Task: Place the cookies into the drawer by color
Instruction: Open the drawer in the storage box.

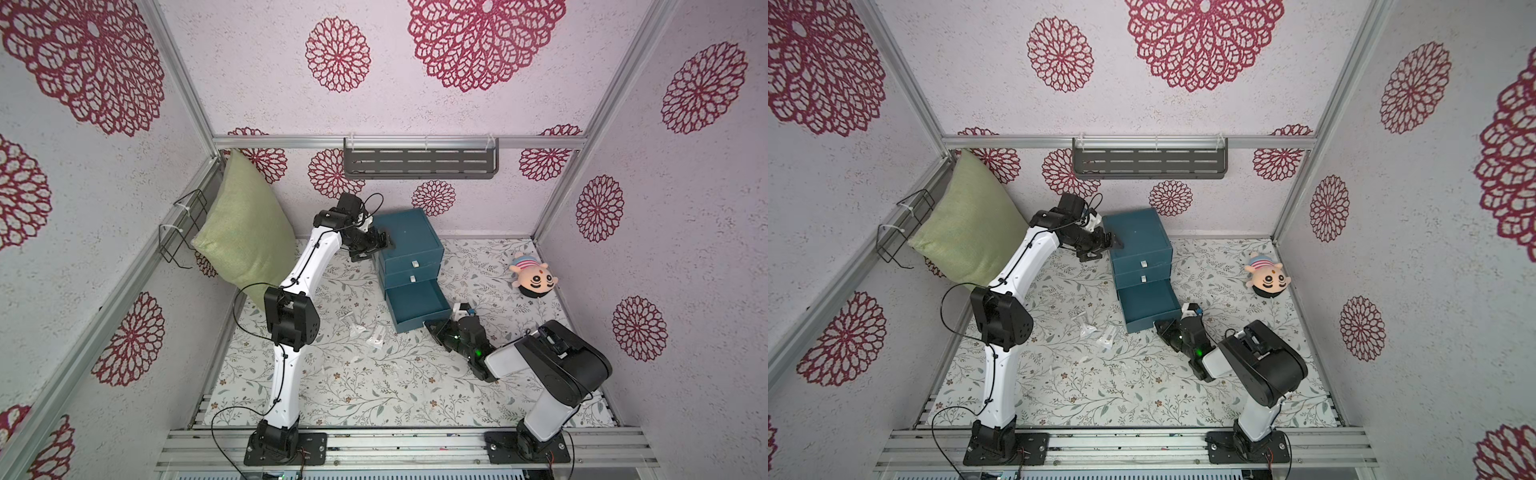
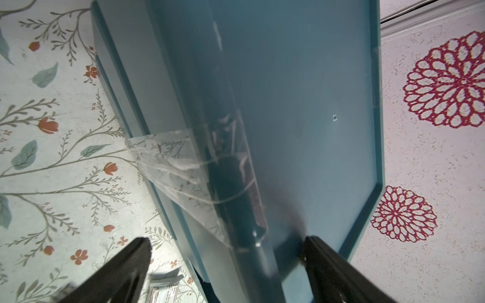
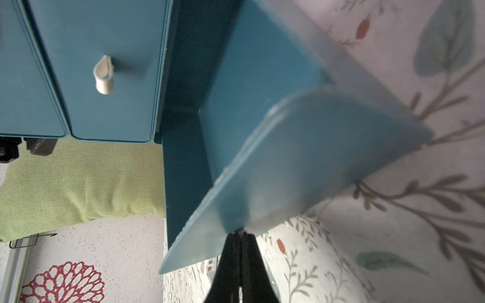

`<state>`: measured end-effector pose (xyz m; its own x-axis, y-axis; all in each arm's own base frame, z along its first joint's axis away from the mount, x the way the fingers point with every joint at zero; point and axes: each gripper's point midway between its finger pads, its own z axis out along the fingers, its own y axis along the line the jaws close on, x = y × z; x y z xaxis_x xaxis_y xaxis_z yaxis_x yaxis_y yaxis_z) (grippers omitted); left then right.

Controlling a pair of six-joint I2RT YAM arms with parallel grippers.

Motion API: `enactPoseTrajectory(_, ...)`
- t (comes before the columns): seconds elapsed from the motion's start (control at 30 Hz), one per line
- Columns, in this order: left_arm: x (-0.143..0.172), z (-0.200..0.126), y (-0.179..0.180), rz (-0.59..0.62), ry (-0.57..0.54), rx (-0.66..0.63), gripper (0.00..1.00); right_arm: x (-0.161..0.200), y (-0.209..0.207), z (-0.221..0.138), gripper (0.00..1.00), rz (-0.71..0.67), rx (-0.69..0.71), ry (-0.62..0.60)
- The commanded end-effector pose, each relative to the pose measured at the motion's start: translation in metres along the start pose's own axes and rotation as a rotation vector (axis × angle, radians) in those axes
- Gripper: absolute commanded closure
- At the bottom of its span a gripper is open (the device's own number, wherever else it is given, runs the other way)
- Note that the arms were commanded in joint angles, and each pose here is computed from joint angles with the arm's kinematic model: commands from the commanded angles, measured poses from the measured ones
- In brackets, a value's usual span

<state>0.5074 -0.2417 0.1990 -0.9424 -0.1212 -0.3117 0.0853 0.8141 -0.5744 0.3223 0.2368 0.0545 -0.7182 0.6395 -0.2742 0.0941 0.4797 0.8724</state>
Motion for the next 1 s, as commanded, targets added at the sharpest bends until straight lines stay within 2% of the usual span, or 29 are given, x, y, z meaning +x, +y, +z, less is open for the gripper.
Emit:
enactPoseTrajectory(0.0,0.028,0.034,0.043,-0.032,0.108,-0.147,0.03,-0.003,0.012,-0.009,1.0,-0.039,-0.04,-0.032)
enactPoseTrajectory(0.27,0.027,0.032,0.042,-0.032,0.104,-0.147,0.03,0.002,0.008,-0.011,1.0,-0.053,-0.028,-0.026)
enactPoseTrajectory(0.3,0.027,0.032,0.042,-0.032,0.104,-0.147,0.03,0.002,0.007,-0.01,0.96,-0.056,-0.026,-0.024)
enactPoseTrajectory(0.43,0.023,0.022,0.033,-0.025,0.082,-0.127,0.03,0.0,0.01,-0.012,0.68,-0.077,-0.024,-0.031)
enactPoseTrajectory(0.53,0.018,0.009,0.02,-0.015,0.05,-0.092,0.03,-0.003,0.015,-0.017,0.55,-0.105,-0.022,-0.041)
enactPoseTrajectory(0.8,0.004,-0.05,-0.018,0.04,-0.098,-0.026,0.03,-0.004,0.021,-0.045,0.32,-0.161,-0.031,-0.057)
enactPoseTrajectory(0.97,0.004,-0.093,-0.035,0.075,-0.203,-0.039,0.03,-0.001,0.03,-0.063,0.12,-0.258,-0.031,-0.033)
